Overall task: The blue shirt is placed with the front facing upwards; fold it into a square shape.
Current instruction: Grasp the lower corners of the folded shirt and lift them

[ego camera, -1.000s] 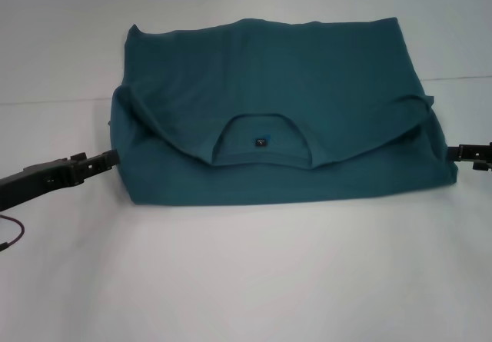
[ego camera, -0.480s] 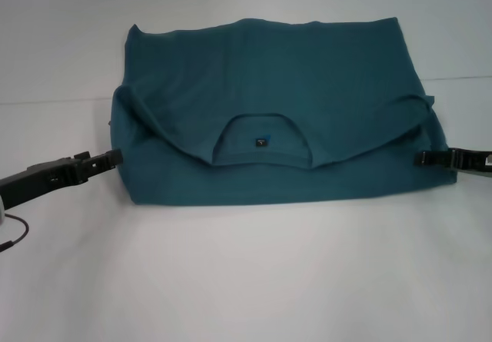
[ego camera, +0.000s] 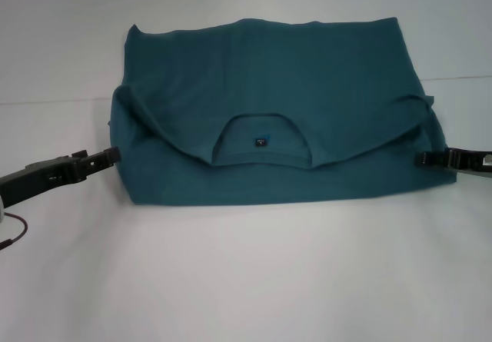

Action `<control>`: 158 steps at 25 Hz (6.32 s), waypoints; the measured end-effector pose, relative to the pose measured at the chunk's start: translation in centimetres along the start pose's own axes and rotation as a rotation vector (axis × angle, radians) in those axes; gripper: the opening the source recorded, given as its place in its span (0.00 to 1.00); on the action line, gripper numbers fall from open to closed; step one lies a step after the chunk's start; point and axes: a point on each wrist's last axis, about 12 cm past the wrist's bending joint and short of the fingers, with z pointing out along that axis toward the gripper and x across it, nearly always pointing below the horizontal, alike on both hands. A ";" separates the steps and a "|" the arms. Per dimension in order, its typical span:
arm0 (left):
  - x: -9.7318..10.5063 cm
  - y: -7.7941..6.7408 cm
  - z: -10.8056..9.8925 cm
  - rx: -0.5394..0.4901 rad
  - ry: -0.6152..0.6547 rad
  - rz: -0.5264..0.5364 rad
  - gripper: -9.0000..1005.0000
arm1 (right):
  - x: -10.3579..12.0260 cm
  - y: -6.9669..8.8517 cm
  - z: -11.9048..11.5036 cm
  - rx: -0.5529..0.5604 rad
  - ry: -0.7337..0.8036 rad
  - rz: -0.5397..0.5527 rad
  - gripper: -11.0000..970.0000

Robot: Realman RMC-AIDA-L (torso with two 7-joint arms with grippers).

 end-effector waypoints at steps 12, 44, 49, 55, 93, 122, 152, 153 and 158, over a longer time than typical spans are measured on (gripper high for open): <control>0.2 -0.4 0.4 0.014 0.018 0.008 0.76 | 0.4 -1.0 -2.0 -0.100 -0.089 0.041 0.30; 1.2 -1.3 2.1 -0.019 0.073 0.052 0.77 | 1.0 -2.0 -2.6 -0.081 -0.091 0.086 0.09; 1.0 -1.3 2.1 -0.019 0.070 0.050 0.76 | 1.1 -1.7 -1.9 -0.052 -0.050 0.087 0.32; 0.9 -1.3 2.2 -0.017 0.069 0.051 0.76 | 1.2 -1.7 -1.6 -0.030 -0.054 0.088 0.56; 0.6 -1.2 2.2 -0.025 0.063 0.053 0.76 | 1.2 -0.3 -0.1 -0.046 -0.052 0.078 0.05; 2.5 -1.8 3.6 -0.035 0.127 0.054 0.76 | 1.8 -1.0 -1.0 -0.080 -0.104 0.097 0.05; 1.0 -4.4 5.2 0.077 0.146 0.158 0.76 | 1.8 -1.1 -0.9 -0.072 -0.113 0.108 0.05; 1.1 -4.4 5.2 0.072 0.149 0.158 0.76 | 1.8 -1.1 -0.9 -0.071 -0.113 0.107 0.05; 1.4 -4.2 5.1 0.060 0.164 0.164 0.76 | 1.9 -1.2 -0.9 -0.068 -0.114 0.110 0.05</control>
